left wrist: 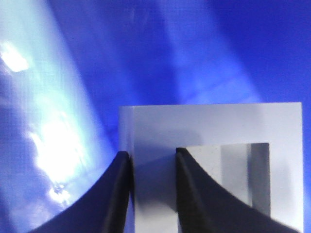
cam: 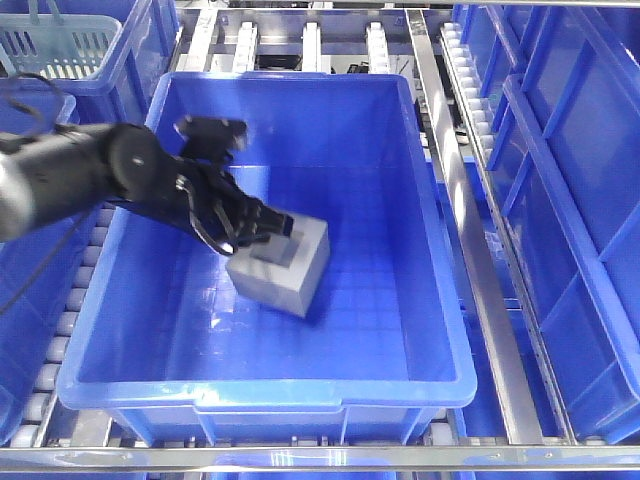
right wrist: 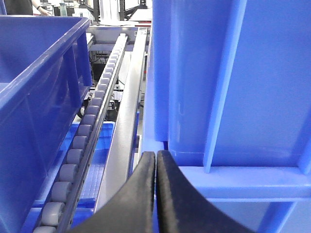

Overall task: Sort gray base to blue bin
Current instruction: 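Lower the gray block into the blue bin with the left gripper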

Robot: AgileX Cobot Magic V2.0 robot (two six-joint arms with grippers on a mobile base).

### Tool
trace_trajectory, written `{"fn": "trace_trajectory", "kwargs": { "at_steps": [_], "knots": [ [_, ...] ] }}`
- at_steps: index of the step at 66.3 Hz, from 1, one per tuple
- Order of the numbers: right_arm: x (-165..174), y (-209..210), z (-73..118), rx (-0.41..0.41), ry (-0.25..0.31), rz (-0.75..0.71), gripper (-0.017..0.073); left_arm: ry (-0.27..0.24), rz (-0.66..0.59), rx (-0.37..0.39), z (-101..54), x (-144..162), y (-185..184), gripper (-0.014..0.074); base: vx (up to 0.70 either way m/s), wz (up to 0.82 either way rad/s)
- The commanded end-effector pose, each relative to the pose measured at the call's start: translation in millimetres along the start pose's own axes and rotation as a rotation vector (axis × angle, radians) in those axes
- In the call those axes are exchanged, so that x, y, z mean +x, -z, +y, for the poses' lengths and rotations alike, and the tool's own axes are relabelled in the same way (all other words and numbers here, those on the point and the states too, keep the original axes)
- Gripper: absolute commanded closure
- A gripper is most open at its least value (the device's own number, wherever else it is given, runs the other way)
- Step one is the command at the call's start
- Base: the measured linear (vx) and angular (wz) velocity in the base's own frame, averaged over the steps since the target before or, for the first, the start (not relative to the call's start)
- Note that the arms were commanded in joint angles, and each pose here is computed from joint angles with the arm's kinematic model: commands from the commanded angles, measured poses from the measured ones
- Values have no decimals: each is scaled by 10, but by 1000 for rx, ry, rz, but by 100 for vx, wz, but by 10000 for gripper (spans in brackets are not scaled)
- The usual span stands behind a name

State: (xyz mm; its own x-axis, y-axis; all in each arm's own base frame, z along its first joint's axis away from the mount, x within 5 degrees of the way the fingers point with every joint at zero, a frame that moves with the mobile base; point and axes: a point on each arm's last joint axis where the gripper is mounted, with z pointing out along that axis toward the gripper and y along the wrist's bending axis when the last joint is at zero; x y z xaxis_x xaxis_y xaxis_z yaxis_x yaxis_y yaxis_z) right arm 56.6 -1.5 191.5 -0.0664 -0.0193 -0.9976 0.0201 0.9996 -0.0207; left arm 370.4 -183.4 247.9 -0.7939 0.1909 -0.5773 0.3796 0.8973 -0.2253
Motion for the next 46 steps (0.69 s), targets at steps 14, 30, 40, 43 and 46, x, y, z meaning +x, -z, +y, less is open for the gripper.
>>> {"fn": "trace_trajectory", "kwargs": {
  "at_steps": [14, 30, 40, 43, 46],
  "knots": [
    [-26, 2, 1, 2, 12, -75, 568, 20, -71, 12, -23, -135, 42, 406, 0, 0],
    [-26, 2, 1, 2, 12, -75, 568, 21, -58, 13, -22, -122, 30, 268, 0, 0],
    [-26, 2, 1, 2, 12, -75, 568, 19, -59, 13, -24, -124, 38, 217, 0, 0],
    [-26, 2, 1, 2, 12, -75, 568, 17, -61, 14, -27, -127, 52, 211, 0, 0],
    [-26, 2, 1, 2, 12, -75, 568, 14, -66, 15, -34, -135, 82, 212, 0, 0]
  ]
}}
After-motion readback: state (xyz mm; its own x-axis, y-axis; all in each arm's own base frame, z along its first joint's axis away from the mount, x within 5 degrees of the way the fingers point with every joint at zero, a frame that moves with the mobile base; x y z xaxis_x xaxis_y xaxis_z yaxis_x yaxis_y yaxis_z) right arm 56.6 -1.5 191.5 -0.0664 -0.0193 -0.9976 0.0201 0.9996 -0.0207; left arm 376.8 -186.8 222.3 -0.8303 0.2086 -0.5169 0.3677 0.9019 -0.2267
